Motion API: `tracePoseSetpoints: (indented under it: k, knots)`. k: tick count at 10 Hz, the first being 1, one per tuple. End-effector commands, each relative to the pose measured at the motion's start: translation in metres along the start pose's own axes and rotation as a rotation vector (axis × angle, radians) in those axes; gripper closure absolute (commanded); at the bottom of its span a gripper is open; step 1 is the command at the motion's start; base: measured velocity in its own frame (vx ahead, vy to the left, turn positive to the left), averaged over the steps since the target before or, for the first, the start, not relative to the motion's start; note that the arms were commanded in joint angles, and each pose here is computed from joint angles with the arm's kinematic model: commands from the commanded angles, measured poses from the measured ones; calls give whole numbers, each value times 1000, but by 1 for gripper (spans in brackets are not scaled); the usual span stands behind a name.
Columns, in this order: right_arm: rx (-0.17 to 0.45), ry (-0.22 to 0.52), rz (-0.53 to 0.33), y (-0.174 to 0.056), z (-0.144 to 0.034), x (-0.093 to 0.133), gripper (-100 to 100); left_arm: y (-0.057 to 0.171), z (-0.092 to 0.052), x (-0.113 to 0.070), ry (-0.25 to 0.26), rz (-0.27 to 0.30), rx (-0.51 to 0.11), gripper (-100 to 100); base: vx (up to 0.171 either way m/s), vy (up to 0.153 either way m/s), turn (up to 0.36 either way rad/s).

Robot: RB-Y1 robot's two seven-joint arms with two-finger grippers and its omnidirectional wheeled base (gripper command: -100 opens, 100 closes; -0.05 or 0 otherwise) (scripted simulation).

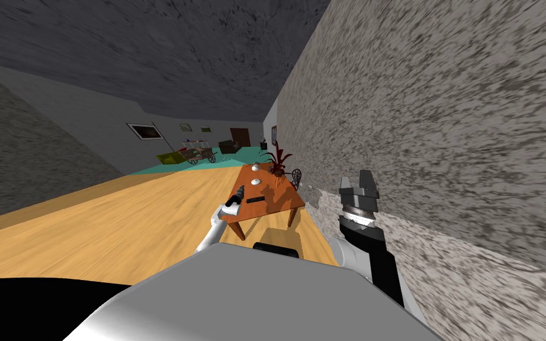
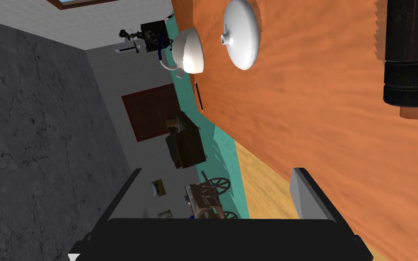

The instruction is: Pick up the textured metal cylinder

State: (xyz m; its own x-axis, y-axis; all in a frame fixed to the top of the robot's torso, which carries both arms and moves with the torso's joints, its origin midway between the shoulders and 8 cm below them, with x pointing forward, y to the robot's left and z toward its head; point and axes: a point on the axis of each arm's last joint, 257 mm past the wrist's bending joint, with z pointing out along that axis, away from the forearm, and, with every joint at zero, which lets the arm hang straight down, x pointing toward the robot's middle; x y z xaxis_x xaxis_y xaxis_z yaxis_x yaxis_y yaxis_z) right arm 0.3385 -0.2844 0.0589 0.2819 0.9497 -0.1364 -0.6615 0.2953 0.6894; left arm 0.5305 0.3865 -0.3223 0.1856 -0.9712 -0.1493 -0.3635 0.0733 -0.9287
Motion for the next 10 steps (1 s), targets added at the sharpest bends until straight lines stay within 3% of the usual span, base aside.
tracePoseSetpoints:
  k: [1,3,10]
  knots:
    - [0,0,0,0,0,0,0,15,4,-2,-4,-10,-43,-100,20,-25,-42]
    - [0,0,0,0,0,0,0,39,14,-5,-15,-49,-138,-100,26,-37,-93]
    - [0,0,0,0,0,0,0,112,16,-4,-35,-136,-380,-100,30,-32,-57]
